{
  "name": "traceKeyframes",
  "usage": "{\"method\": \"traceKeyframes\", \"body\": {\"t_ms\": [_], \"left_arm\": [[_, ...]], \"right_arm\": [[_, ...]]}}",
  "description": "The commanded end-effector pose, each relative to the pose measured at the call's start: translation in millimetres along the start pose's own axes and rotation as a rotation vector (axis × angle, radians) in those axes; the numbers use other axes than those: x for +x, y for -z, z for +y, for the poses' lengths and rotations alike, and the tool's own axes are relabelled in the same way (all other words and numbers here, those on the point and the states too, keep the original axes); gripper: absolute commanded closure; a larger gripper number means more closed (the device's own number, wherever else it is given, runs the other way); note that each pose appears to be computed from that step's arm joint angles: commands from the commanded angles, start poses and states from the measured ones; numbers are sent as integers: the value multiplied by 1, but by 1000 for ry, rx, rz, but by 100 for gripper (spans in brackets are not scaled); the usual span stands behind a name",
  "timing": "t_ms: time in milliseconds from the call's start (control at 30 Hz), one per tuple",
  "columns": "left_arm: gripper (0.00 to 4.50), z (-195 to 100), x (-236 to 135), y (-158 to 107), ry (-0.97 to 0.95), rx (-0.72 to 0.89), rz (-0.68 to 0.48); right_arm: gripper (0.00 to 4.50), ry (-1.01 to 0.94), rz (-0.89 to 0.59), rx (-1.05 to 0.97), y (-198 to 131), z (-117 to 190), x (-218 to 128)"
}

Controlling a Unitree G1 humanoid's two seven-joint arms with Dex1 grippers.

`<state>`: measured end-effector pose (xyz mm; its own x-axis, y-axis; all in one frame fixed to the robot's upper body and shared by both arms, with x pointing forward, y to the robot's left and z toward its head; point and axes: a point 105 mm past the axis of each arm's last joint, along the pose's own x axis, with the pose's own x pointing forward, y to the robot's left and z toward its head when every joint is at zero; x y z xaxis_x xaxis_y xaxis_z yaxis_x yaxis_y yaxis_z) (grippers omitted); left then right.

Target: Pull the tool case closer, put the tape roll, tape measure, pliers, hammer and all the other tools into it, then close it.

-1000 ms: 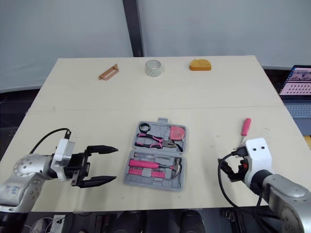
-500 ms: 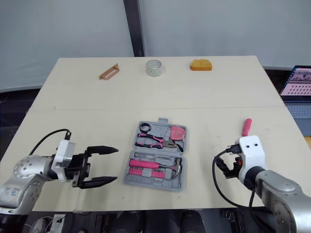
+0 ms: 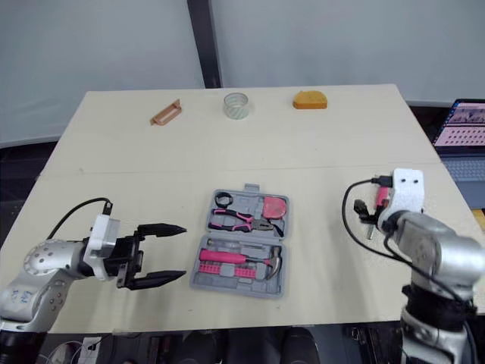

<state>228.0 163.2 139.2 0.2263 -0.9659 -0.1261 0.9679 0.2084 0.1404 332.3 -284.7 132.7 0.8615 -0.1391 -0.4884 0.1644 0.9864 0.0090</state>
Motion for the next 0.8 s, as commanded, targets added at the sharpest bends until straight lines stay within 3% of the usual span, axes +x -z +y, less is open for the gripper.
{"method": "traceKeyframes", "body": {"t_ms": [33, 333, 800], "left_arm": [[0, -2, 0, -7, -4, 42, -3], [0, -6, -1, -7, -42, 46, 3], [0, -8, -4, -8, -78, 49, 13]], "right_arm": [[6, 63, -13, 1, -7, -14, 8], [6, 119, 30, 66, -1, -25, 52], [6, 107, 32, 61, 3, -23, 77]]}}
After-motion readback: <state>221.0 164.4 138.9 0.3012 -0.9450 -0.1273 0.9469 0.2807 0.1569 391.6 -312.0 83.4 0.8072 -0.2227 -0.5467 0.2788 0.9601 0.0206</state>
